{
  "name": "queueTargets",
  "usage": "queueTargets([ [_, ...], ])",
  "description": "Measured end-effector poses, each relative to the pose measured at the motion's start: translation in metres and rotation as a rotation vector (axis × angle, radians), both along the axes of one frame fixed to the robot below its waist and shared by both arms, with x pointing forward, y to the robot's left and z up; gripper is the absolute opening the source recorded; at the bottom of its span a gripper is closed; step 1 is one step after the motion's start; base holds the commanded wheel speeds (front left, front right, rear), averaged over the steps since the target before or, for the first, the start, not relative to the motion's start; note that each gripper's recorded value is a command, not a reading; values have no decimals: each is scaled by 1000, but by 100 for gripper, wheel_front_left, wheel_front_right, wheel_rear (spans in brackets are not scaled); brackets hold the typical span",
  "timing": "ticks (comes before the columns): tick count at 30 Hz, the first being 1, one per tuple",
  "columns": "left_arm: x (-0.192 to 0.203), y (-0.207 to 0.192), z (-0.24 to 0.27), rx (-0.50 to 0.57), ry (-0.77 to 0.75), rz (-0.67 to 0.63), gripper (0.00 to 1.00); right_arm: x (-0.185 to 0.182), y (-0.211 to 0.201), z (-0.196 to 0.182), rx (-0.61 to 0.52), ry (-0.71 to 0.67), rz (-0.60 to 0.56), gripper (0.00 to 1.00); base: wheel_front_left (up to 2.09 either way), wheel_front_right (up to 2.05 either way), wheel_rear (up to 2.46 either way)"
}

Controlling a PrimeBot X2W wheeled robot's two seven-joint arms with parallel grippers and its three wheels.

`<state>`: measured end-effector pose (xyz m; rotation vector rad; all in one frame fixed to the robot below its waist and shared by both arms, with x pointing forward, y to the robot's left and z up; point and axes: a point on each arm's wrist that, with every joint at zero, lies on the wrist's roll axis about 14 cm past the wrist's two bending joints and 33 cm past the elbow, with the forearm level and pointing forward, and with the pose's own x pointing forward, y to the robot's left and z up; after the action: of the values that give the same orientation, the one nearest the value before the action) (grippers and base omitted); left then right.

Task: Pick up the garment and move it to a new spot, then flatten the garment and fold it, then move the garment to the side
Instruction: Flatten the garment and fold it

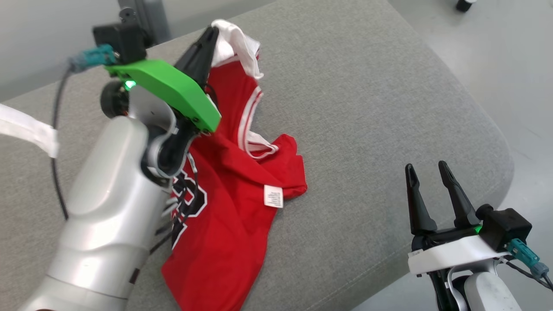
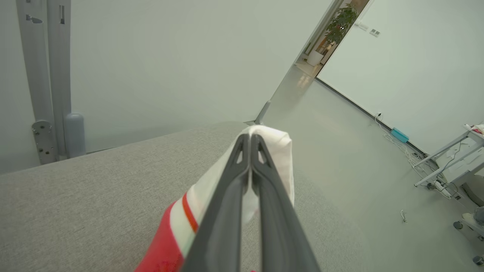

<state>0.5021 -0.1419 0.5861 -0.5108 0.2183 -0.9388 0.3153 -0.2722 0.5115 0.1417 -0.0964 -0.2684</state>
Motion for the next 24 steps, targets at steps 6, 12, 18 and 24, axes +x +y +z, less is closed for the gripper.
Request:
queueTargets([
  [6,-16,-31,-57,62,12,-10,49,-9,-8,-6,4,27,-36,100,0,0,0],
  [12,-28,-33,-87,119,-29,14,100,-12,-13,-12,0,46,-54,100,0,0,0],
  [18,-31,-21,-62,59,-113,92,100,-3,-9,-10,-9,39,-28,100,0,0,0],
  [24,-107,-29,-80,103,-50,-57,100,5,1,-10,-7,29,8,100,0,0,0],
])
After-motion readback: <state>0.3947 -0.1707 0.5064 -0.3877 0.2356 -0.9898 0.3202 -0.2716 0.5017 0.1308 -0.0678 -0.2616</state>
